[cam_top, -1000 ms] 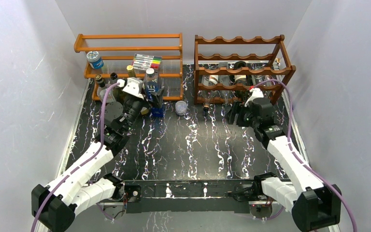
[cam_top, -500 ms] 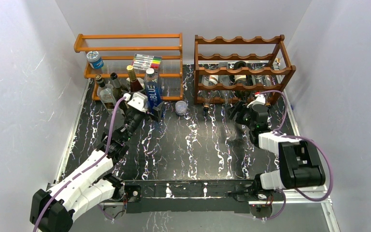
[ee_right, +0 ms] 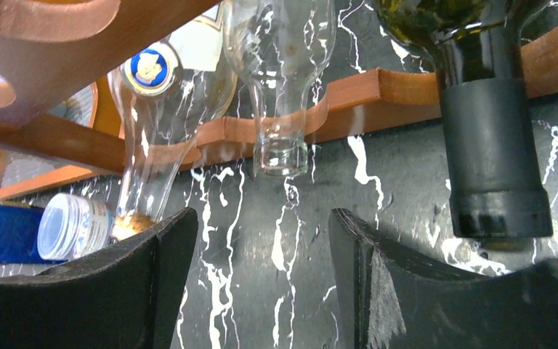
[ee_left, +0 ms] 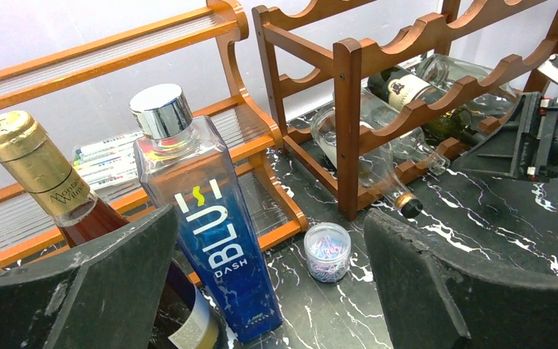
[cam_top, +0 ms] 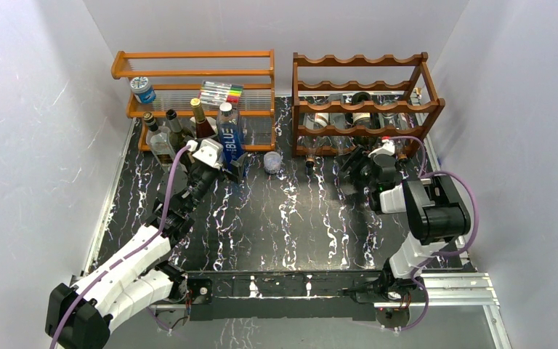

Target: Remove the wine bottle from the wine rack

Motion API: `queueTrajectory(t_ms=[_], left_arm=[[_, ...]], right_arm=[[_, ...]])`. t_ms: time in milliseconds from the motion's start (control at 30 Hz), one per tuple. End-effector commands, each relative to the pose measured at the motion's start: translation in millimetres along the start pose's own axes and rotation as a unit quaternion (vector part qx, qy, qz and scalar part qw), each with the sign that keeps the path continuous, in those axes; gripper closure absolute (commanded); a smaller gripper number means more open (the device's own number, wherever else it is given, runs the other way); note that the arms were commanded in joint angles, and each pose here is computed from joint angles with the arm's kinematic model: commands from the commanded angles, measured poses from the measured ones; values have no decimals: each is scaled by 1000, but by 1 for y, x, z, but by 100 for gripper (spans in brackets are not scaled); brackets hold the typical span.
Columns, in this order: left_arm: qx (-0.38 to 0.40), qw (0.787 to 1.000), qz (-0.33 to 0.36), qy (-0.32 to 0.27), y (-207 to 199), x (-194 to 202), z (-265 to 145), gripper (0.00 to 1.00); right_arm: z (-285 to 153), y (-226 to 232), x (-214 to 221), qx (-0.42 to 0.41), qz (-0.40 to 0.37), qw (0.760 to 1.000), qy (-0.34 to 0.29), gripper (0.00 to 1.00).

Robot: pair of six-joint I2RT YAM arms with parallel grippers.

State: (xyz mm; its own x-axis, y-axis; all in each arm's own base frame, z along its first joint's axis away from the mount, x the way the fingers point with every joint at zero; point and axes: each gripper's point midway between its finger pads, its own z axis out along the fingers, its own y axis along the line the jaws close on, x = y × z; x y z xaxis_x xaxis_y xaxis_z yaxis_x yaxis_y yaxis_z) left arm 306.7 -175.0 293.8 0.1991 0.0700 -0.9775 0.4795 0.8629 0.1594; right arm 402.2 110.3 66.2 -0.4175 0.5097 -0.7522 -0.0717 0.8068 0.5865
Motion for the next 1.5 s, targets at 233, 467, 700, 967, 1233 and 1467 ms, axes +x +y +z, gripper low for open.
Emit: queueTrajectory(t_ms=[233, 467, 700, 967, 1233, 1467], left_arm=[[9, 1000, 6, -30, -2, -19, 1, 2], [9, 1000, 7, -25, -2, -15, 2, 2], [11, 1000, 11, -20, -3, -12, 4, 2], [14, 1000, 12, -18, -4, -10, 4, 2], [22, 1000, 9, -17, -7, -10, 5, 2], [20, 1000, 12, -16, -6, -9, 4, 2]], right_arm=[[39, 5, -37, -13, 24, 997, -76, 25], [51, 0, -31, -14, 48, 996, -72, 33], [60, 4, -32, -29, 54, 995, -73, 38], [66, 15, -37, -48, 53, 995, -68, 48], [73, 10, -30, -46, 59, 996, -58, 47], [67, 15, -36, -49, 59, 995, -64, 61]])
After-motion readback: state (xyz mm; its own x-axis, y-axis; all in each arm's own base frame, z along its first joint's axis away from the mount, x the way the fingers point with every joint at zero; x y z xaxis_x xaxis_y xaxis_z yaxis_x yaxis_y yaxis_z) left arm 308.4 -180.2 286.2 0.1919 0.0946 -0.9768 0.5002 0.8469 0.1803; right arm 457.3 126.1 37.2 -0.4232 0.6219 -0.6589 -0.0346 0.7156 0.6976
